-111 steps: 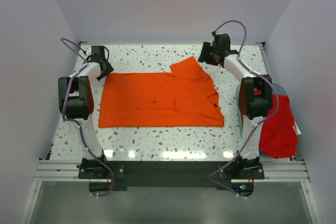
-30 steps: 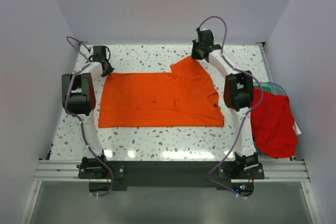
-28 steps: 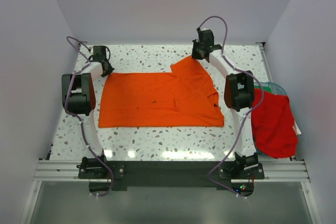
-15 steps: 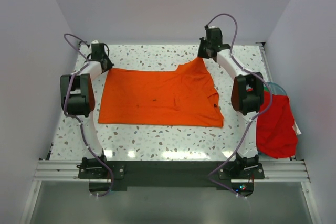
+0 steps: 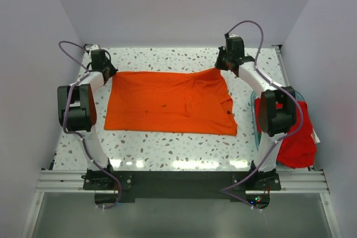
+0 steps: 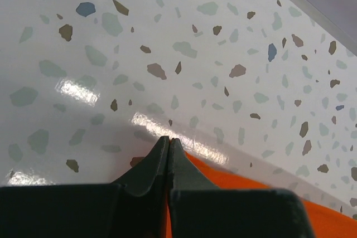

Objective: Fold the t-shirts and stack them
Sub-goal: Fold the tshirt

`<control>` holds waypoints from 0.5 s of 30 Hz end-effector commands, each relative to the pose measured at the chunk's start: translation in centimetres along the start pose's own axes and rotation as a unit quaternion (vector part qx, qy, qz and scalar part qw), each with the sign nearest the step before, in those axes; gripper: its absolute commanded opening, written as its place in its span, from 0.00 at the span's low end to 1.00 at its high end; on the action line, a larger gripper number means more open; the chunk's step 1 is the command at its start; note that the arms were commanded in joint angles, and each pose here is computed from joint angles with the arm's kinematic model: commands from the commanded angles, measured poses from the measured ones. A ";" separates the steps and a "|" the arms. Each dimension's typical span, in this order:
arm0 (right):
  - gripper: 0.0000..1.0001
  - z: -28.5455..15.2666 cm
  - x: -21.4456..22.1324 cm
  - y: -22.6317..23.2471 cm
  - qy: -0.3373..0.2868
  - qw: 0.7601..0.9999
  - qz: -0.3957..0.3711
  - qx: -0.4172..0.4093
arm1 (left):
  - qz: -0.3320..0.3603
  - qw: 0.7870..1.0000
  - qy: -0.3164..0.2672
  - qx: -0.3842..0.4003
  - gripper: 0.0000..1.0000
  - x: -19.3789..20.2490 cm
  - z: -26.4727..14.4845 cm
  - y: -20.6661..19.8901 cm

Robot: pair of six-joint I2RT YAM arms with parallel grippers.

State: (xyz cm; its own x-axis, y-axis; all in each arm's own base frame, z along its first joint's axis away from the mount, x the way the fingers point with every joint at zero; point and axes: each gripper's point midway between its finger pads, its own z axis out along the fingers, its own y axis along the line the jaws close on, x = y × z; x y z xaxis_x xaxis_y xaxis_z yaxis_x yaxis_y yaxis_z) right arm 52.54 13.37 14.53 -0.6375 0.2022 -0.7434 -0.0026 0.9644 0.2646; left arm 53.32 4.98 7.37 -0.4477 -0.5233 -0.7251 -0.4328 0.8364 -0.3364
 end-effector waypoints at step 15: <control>0.00 -8.9 7.2 0.7 0.015 0.996 0.076 -0.046 | -0.068 0.996 -0.047 -0.022 0.00 -0.6 -6.2 2.2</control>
State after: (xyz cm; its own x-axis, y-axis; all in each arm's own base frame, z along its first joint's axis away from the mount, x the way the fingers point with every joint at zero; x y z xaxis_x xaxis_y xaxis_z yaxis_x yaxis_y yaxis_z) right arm 41.63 13.44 12.69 -0.6998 0.2939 -0.6511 0.0433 0.9272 0.3720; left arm 48.21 5.02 8.15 -0.3981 -0.5900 -0.7025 -0.4940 0.7831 -0.3778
